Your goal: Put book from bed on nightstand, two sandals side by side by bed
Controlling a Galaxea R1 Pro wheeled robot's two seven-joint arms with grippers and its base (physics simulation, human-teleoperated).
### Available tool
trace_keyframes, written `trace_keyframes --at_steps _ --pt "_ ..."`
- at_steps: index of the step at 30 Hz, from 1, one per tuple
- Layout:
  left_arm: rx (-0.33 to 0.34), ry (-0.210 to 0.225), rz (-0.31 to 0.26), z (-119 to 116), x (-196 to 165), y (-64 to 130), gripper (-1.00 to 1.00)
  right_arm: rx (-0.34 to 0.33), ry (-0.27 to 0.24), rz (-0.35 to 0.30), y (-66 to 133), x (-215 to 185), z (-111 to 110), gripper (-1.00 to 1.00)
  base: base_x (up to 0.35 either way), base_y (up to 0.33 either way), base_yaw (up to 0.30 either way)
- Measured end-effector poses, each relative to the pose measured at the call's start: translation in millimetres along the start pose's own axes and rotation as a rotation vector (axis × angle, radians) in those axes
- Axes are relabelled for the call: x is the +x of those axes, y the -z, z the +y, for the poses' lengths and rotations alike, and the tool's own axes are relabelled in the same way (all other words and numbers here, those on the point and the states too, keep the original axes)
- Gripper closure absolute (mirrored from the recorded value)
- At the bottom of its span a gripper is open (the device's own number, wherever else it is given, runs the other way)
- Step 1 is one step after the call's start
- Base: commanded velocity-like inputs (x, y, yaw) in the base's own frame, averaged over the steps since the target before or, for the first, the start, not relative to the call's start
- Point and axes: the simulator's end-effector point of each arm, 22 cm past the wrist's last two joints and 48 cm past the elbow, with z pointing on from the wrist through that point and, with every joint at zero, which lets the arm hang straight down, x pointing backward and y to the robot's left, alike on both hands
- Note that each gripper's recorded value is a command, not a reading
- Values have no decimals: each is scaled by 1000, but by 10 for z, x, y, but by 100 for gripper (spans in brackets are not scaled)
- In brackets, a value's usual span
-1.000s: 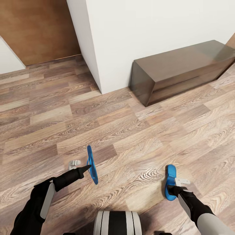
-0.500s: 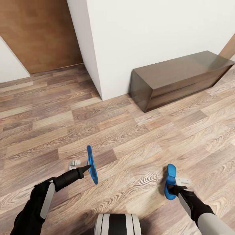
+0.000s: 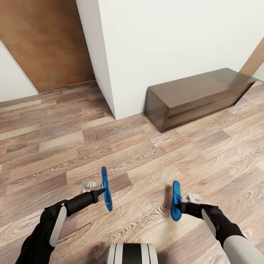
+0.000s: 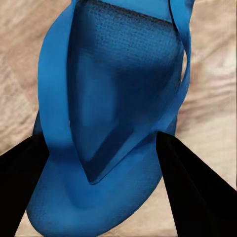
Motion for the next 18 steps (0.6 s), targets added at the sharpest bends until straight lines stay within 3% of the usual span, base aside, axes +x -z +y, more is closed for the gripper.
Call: trace_keyframes --at_steps 2,4,8,11,15,18 --pt "4 -9 2 -41 -11 0 100 -133 -22 44 91 50 233 100 0 0 0" --pt "1 -7 6 -38 7 7 100 -222 -42 75 185 81 387 100 0 0 0" --pt "-10 17 26 22 113 27 100 -276 -49 92 297 94 460 100 0 0 0" --pt "-39 22 45 170 196 118 100 -255 -37 82 395 66 286 100 0 0 0" --pt "-100 14 76 538 283 366 100 -260 -11 40 545 -63 155 100 0 0 0" --pt "-129 18 90 758 383 515 100 -361 -4 19 802 -155 146 100 0 0 0"
